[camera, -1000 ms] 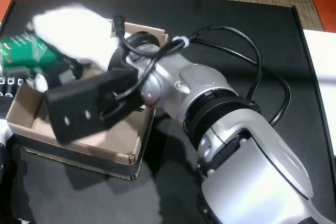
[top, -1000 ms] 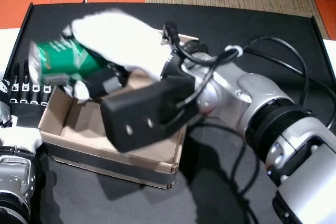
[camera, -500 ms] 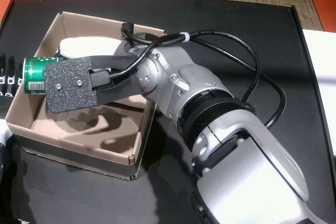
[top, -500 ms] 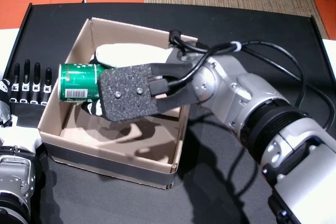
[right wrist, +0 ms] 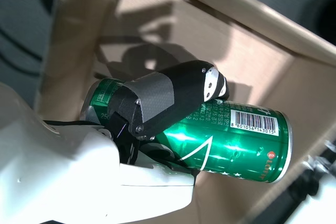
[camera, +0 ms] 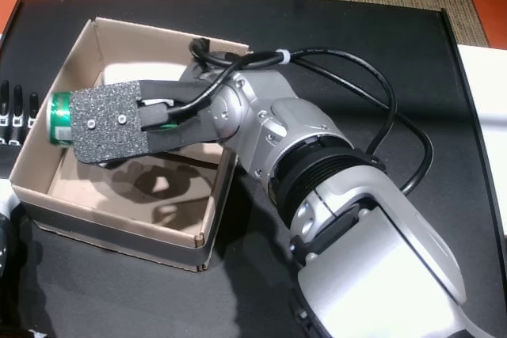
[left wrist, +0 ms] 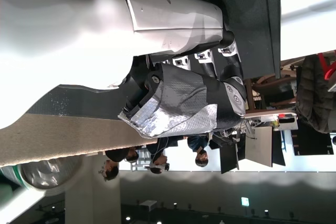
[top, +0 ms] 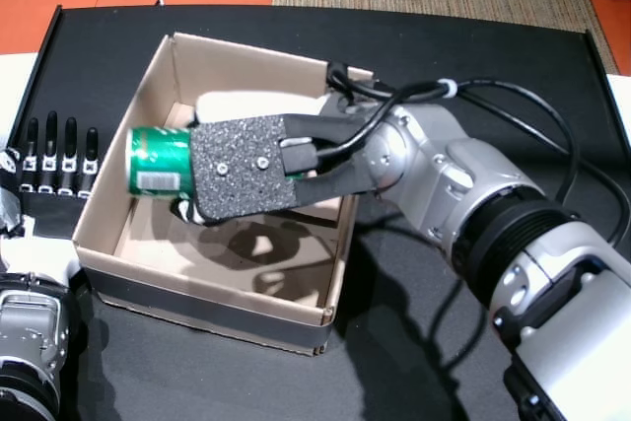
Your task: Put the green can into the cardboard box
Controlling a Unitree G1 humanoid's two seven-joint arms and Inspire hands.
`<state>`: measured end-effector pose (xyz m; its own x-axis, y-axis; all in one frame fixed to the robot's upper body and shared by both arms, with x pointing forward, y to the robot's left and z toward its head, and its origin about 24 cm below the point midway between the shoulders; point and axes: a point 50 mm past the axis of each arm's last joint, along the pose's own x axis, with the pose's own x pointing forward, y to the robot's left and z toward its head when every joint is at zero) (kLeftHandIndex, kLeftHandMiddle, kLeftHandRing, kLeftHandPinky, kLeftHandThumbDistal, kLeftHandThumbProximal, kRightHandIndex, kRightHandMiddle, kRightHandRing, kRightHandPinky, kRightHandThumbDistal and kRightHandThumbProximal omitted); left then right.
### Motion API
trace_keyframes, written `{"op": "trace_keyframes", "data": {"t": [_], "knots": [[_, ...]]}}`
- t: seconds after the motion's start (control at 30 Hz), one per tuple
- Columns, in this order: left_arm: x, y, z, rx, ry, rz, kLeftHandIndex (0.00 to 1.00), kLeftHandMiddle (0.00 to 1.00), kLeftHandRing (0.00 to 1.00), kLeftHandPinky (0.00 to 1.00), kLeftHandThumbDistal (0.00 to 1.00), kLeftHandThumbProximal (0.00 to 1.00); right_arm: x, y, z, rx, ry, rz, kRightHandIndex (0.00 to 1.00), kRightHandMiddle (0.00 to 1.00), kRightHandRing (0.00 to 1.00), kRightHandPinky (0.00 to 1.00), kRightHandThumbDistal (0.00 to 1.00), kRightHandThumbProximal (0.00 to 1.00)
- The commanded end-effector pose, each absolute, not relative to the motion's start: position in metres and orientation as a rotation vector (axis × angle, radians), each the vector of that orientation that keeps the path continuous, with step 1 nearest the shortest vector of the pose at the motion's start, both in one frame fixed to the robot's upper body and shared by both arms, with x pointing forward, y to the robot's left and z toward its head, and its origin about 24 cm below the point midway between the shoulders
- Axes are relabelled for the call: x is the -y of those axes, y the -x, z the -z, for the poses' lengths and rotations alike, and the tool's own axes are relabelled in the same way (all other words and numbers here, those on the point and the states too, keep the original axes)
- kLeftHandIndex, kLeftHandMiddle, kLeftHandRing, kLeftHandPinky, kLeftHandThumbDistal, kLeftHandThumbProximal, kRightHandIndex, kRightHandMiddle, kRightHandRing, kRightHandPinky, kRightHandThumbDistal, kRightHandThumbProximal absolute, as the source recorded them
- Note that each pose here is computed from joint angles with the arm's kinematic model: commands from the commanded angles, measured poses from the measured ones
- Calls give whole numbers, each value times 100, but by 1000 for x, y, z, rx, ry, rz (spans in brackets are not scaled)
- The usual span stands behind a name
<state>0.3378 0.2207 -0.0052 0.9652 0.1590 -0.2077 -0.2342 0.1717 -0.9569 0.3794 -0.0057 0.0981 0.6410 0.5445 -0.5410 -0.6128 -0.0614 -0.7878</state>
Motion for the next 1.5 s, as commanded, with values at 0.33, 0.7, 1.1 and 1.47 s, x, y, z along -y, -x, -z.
{"op": "trace_keyframes", "data": {"t": [0.33, 0.7, 1.1, 1.47], "knots": [[-211, -317, 35, -194, 1384, -350, 52, 53, 64, 78, 0, 52, 6, -377, -96, -98, 1326, -1016, 23, 22, 26, 32, 12, 45], [-211, -318, 35, -199, 1378, -357, 52, 53, 64, 77, 0, 54, 4, -377, -103, -5, 1239, -1014, 77, 85, 95, 100, 86, 66], [-212, -317, 35, -194, 1391, -357, 52, 54, 64, 80, 0, 52, 1, -378, -105, 56, 1240, -945, 100, 100, 100, 100, 100, 64], [-212, -318, 35, -193, 1391, -368, 51, 53, 63, 79, 0, 49, 3, -378, -109, 278, 1241, -792, 100, 100, 100, 100, 100, 61]]}}
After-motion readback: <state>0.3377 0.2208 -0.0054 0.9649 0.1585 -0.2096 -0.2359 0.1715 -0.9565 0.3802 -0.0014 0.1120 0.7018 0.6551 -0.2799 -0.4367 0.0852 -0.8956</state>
